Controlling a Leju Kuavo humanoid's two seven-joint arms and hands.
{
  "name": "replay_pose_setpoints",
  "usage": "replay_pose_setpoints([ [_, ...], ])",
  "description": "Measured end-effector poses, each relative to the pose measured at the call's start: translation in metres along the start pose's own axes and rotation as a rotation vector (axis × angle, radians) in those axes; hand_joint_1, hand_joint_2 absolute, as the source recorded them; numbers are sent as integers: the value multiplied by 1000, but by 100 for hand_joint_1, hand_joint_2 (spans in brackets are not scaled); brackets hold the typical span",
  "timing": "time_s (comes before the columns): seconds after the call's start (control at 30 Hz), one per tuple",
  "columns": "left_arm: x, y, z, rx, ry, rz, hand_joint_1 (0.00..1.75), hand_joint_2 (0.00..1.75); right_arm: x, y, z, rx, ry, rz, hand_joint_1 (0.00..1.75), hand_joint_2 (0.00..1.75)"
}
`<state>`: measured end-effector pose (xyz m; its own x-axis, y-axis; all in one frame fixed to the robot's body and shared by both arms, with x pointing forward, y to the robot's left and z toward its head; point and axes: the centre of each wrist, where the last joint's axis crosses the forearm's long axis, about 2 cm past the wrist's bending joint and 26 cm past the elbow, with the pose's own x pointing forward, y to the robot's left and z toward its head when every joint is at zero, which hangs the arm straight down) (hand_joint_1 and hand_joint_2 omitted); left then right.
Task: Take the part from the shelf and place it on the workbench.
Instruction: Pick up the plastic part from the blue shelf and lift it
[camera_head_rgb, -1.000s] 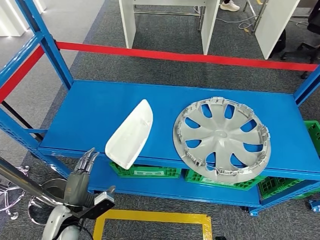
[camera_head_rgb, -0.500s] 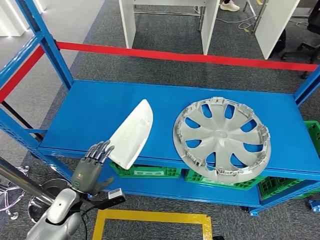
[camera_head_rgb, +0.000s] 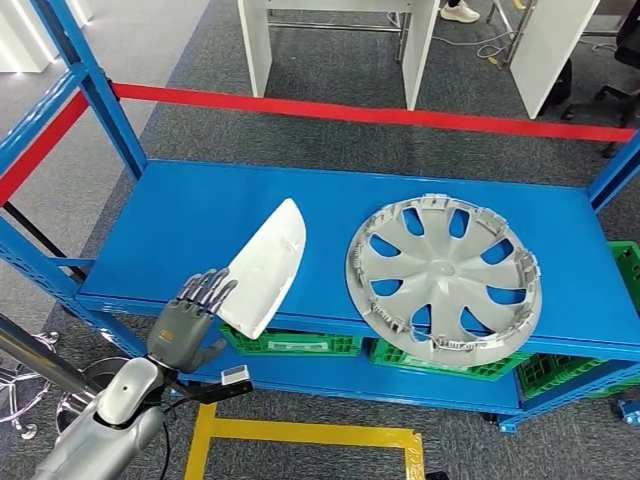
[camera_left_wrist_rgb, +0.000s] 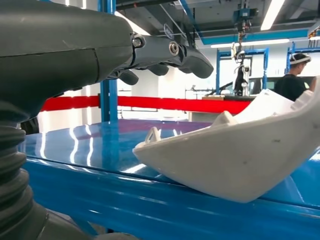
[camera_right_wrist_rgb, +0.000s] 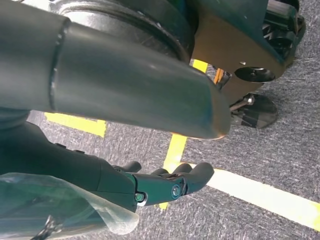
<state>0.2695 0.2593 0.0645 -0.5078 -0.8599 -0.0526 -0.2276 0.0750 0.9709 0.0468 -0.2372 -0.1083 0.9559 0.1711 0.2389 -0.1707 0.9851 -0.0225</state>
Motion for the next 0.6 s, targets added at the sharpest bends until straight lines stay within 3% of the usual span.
replay_pose_setpoints([
  [0.6, 14, -3, -36, 11, -36, 32, 0, 175, 1, 0, 0, 11, 2, 42, 0, 0],
])
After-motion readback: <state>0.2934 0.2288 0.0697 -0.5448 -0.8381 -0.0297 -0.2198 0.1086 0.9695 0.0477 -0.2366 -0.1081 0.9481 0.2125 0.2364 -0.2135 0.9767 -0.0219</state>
